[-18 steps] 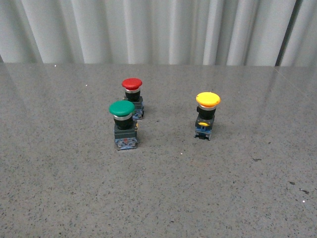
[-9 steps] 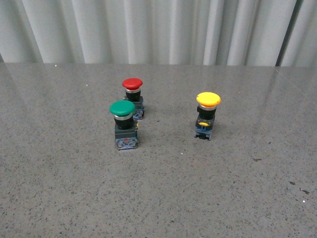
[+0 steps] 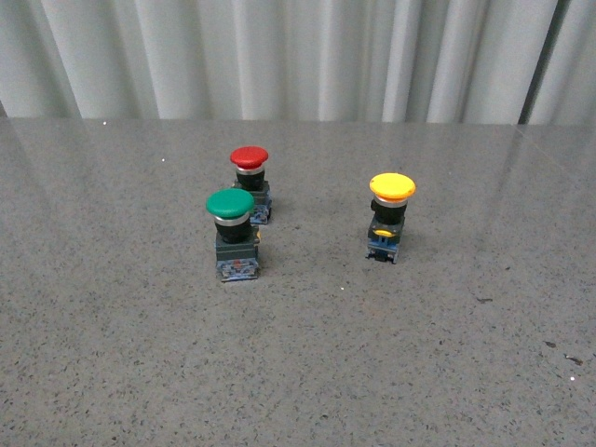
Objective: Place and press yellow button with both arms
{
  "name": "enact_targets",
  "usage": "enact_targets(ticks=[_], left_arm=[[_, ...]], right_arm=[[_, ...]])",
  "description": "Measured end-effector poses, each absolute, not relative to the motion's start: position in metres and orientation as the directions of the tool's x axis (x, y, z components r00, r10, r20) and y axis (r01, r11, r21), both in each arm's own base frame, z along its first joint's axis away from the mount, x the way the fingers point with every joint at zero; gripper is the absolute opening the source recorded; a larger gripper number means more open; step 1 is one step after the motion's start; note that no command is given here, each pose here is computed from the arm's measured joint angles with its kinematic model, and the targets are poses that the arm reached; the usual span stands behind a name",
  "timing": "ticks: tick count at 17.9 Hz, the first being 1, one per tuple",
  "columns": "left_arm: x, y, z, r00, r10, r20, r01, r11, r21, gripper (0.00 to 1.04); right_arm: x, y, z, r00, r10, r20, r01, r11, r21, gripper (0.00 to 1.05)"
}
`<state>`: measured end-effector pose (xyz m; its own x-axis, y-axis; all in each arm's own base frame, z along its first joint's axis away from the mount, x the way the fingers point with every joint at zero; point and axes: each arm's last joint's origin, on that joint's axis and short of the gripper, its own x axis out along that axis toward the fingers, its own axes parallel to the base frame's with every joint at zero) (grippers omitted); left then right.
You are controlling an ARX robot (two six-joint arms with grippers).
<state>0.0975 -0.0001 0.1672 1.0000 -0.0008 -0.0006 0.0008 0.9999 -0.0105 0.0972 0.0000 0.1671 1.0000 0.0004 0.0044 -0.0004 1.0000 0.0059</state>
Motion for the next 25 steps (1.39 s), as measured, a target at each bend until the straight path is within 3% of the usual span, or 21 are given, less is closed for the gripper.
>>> enact_targets(ticks=[7,25], left_arm=[[0.0975,-0.0001,0.1672,1.0,-0.001,-0.001,0.001,1.0,-0.01,0.98],[0.0975,-0.0001,0.1672,1.0,-0.001,-0.001,0.001,1.0,-0.01,0.98]], right_arm=[[0.0972,0.0,0.1671,1.0,0.0,0.004,0.0,1.0,0.006,1.0],[0.0972,0.0,0.1671,1.0,0.0,0.004,0.0,1.0,0.006,0.98]])
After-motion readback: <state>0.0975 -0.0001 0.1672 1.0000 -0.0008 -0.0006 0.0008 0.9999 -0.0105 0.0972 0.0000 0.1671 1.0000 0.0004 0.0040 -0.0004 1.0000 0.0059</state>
